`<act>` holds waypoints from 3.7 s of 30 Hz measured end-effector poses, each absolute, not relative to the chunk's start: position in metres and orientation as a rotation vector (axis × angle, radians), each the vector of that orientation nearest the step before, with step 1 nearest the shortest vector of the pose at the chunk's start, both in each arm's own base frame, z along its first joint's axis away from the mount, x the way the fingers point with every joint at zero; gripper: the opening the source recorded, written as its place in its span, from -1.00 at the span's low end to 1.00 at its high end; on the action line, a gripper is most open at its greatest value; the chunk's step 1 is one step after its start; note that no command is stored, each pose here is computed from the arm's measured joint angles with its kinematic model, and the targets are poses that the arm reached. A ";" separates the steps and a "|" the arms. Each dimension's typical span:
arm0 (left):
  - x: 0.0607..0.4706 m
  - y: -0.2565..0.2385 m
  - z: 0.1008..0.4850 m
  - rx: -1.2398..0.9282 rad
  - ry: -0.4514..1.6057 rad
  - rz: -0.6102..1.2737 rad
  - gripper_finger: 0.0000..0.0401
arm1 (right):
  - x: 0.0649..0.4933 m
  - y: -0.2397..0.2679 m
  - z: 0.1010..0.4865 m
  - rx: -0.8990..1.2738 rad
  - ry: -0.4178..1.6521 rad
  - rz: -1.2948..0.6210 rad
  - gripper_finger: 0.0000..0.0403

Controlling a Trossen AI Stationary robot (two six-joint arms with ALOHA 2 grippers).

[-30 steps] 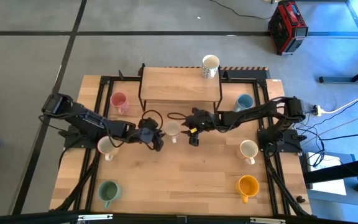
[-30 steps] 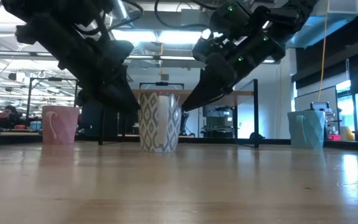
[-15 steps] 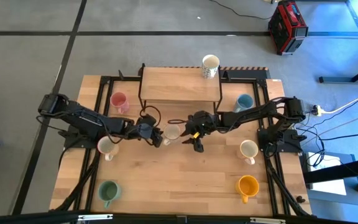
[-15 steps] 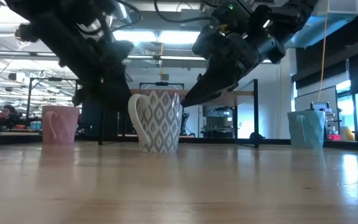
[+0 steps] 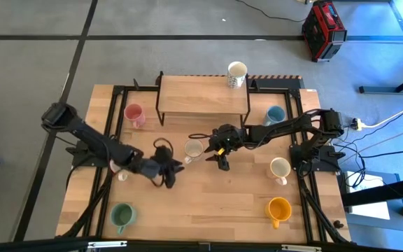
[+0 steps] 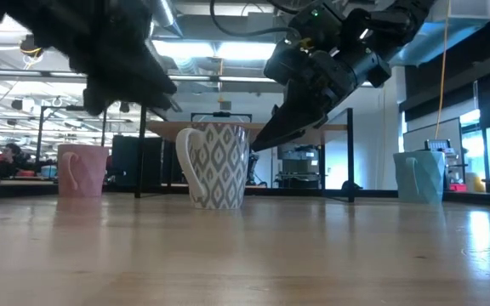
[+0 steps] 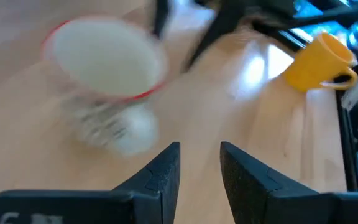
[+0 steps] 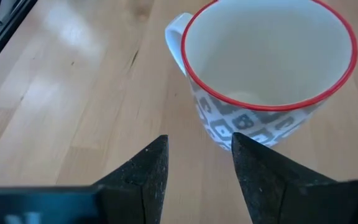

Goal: Place coffee mugs
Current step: Put the gray patterned mug on the shelf

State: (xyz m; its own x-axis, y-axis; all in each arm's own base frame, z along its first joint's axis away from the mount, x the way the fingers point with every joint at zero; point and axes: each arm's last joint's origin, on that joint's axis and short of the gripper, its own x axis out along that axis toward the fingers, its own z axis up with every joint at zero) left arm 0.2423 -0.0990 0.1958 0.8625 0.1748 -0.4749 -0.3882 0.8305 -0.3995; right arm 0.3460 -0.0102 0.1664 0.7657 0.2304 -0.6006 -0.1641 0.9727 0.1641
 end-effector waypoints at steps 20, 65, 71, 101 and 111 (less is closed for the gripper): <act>0.285 -0.103 0.214 -0.401 0.674 0.563 -0.21 | 0.345 -0.010 0.166 0.147 0.681 0.200 -0.17; 0.301 -0.097 0.146 -0.230 0.653 0.671 -0.72 | 0.345 -0.011 0.165 0.144 0.687 0.156 -0.17; 0.305 -0.098 0.150 -0.255 0.645 0.651 -0.72 | 0.340 -0.011 0.174 0.148 0.690 0.170 -0.17; 0.377 0.004 0.370 -0.244 0.430 0.774 -0.72 | 0.143 -0.012 0.345 0.051 0.374 -0.206 -0.17; 0.418 0.025 0.368 -0.242 0.530 0.892 -0.72 | 0.128 -0.011 0.341 0.060 0.437 -0.229 -0.17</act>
State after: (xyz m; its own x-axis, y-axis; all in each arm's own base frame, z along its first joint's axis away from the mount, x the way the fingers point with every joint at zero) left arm 0.4181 0.0246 0.3675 0.5107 0.6745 -0.5331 -0.7911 0.6115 0.0159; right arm 0.1285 -0.0114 0.3408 0.8809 -0.2066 -0.4258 0.2321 0.9727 0.0083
